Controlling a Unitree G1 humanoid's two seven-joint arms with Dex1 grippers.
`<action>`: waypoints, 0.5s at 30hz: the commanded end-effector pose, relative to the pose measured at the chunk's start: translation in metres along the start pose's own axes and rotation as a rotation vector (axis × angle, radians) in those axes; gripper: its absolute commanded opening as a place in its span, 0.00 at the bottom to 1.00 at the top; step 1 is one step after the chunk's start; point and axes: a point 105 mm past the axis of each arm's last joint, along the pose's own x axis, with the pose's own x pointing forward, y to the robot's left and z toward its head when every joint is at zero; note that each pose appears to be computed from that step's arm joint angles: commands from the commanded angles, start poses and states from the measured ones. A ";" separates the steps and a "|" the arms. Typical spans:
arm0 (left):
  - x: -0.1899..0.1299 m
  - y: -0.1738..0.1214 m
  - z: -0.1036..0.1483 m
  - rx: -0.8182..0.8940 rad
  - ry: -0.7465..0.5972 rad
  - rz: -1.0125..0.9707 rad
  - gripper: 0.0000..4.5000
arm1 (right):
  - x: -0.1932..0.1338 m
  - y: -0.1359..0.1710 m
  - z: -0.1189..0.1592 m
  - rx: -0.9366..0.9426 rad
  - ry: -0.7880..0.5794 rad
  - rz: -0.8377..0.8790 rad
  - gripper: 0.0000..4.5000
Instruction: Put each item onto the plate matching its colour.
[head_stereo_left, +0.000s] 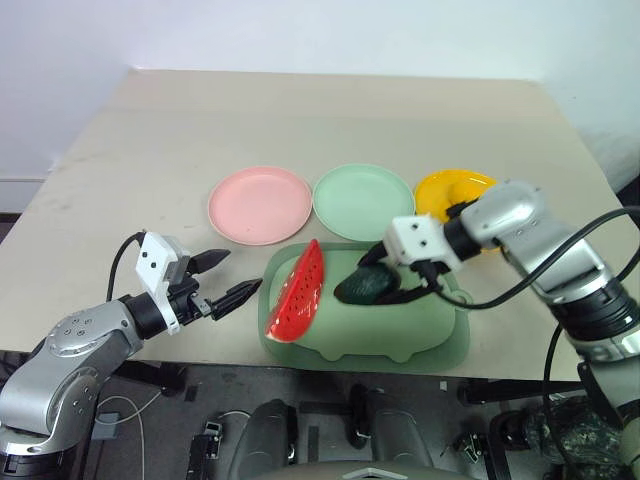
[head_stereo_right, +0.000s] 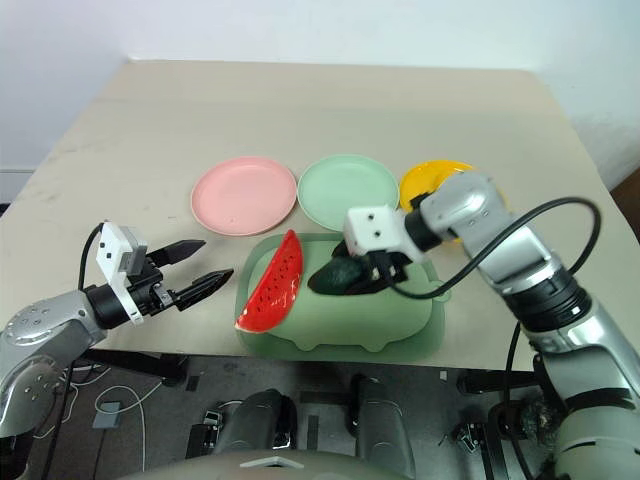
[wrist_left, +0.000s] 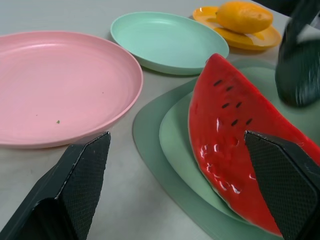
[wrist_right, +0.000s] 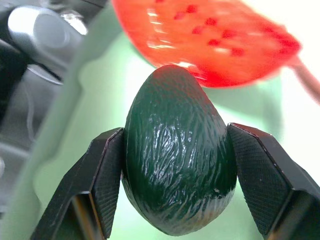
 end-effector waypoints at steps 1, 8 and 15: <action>-0.001 0.001 0.012 0.044 -0.038 0.005 1.00 | -0.021 -0.038 -0.001 -0.033 0.029 -0.158 0.66; 0.000 0.002 0.015 0.059 -0.044 0.009 1.00 | -0.013 -0.118 -0.038 0.065 0.148 -0.466 0.66; -0.006 -0.001 0.017 0.069 -0.043 0.025 1.00 | -0.003 -0.130 -0.050 0.121 0.173 -0.520 0.66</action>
